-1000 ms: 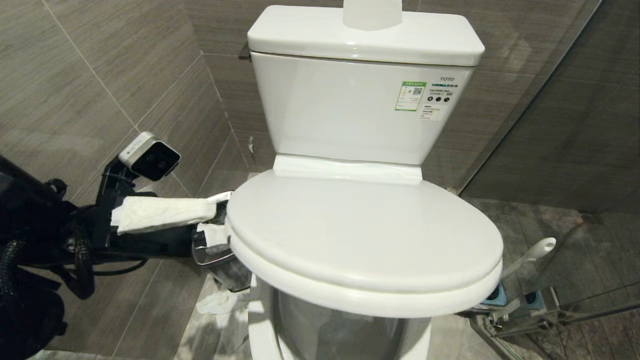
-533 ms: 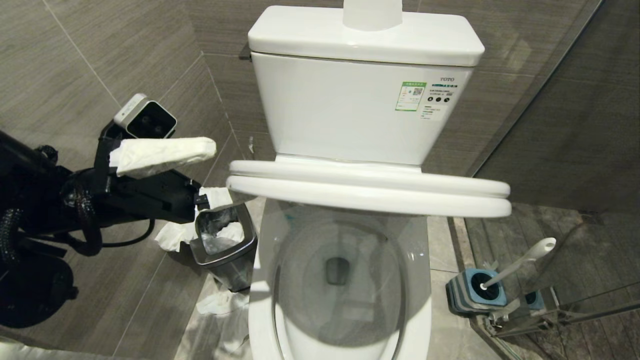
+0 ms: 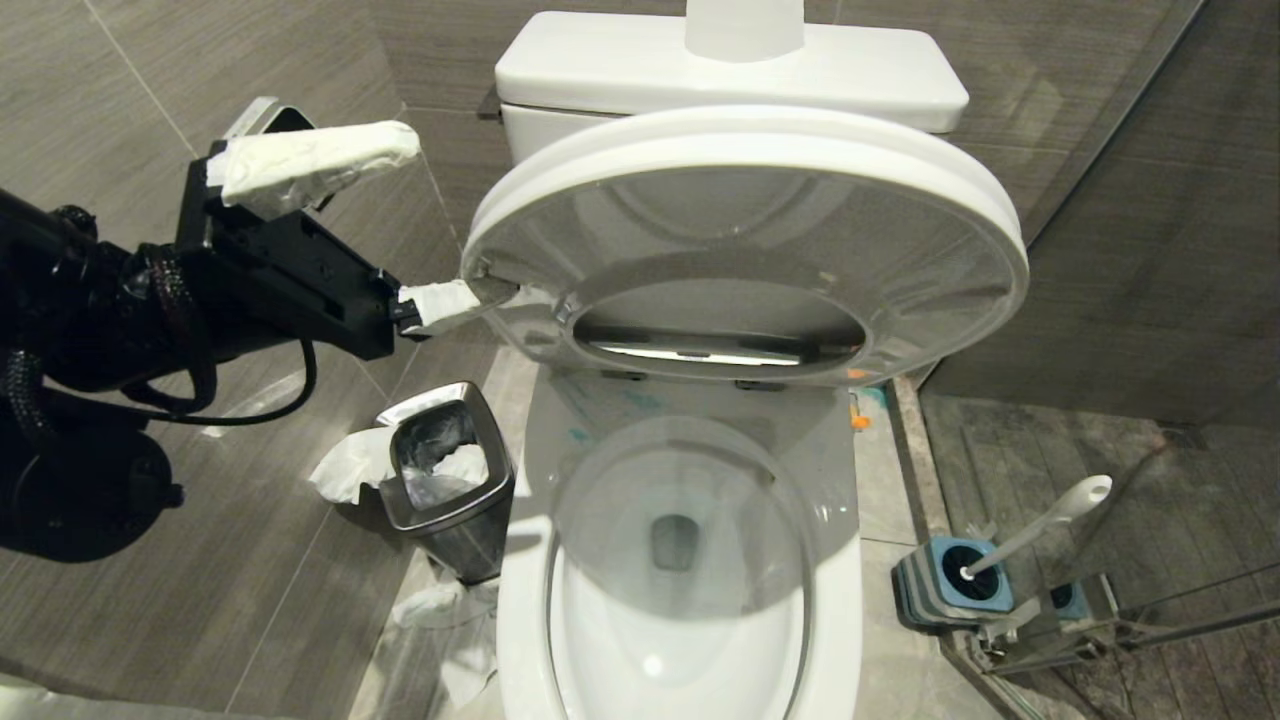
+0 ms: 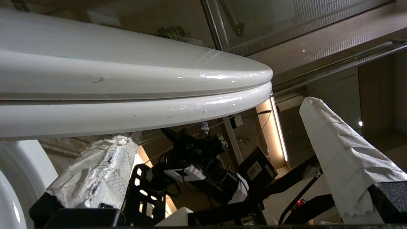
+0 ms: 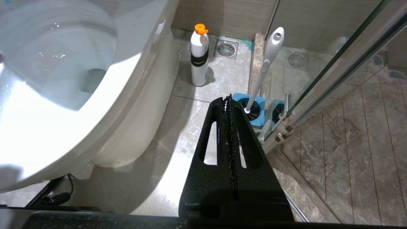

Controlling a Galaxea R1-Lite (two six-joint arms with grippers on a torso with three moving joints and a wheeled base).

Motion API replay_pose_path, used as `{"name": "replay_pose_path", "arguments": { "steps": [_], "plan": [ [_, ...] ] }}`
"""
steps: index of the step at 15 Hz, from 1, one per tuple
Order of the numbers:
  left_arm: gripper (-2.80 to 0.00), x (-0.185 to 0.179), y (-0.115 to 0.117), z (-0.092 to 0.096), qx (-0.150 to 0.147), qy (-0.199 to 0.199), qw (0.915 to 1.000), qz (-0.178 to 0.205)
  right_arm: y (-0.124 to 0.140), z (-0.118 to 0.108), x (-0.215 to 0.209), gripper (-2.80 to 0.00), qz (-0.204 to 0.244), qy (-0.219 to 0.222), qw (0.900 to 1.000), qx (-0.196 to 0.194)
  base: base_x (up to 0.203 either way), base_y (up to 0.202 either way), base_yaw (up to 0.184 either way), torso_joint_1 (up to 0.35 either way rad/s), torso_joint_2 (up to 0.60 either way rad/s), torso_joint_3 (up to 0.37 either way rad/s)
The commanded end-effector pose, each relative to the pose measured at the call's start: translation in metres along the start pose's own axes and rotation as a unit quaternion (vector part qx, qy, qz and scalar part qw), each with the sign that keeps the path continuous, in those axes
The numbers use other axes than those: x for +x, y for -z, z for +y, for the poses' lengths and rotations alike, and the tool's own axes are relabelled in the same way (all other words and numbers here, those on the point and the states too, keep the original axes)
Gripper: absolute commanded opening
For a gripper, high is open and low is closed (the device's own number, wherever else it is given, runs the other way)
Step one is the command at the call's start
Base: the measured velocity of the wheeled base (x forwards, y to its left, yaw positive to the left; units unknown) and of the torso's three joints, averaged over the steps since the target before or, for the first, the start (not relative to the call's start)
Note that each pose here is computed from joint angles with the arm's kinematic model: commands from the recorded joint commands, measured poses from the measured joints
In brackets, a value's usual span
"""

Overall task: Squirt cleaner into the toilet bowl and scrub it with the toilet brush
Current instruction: Use the left hand to lift the toilet lid slightly

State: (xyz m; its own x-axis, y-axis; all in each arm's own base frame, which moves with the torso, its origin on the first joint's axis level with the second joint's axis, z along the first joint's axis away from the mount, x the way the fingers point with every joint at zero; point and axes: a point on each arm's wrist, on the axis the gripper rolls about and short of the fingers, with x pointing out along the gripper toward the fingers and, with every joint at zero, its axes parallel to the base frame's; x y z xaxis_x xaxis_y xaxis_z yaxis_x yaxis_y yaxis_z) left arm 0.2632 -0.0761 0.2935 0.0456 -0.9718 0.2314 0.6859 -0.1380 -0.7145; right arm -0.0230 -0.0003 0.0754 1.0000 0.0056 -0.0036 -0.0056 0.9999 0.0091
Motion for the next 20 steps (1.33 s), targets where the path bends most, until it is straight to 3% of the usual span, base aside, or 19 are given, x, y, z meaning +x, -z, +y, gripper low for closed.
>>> {"name": "replay_pose_path", "arguments": {
  "steps": [1, 6, 11, 16, 18, 20],
  "plan": [
    [0.0, 0.003, -0.01, 0.0, 0.012, 0.005, 0.9999, -0.006, 0.0, 0.0, 0.0, -2.8, 0.0, 0.0, 1.0, 0.0, 0.0, 0.0, 0.0, 0.0, 0.0, 0.0],
    [0.0, 0.004, -0.025, 0.008, 0.03, 0.007, 0.9992, -0.025, 0.0, 0.0, 0.0, -2.8, 0.001, -0.001, 1.0, 0.0, 0.0, 0.0, 0.0, 0.0, 0.0, 0.0],
    [0.0, 0.008, -0.028, 0.034, 0.066, 0.0, 0.9976, -0.021, 0.0, 0.0, 0.0, -2.8, 0.0, 0.0, 1.0, 0.0, 0.0, 0.0, 0.0, 0.0, 0.0, 0.0],
    [0.0, 0.014, -0.041, 0.036, 0.09, 0.01, 0.9956, -0.022, 0.0, 0.0, 0.0, -2.8, 0.0, 0.0, 1.0, 0.0, 0.0, 0.0, 0.0, 0.0, 0.0, 0.0],
    [0.0, 0.018, -0.052, 0.035, 0.085, 0.007, 0.996, -0.027, 0.0, 0.0, 0.0, -2.8, 0.0, -0.001, 1.0, 0.0, 0.0, 0.0, 0.0, 0.0, 0.0, 0.0],
    [0.0, 0.022, -0.063, 0.038, 0.061, -0.003, 0.997, -0.047, 0.0, 0.0, 0.0, -2.8, 0.0, -0.001, 1.0, 0.0, 0.0, 0.0, 0.0, 0.0, 0.0, 0.0]
  ]
}}
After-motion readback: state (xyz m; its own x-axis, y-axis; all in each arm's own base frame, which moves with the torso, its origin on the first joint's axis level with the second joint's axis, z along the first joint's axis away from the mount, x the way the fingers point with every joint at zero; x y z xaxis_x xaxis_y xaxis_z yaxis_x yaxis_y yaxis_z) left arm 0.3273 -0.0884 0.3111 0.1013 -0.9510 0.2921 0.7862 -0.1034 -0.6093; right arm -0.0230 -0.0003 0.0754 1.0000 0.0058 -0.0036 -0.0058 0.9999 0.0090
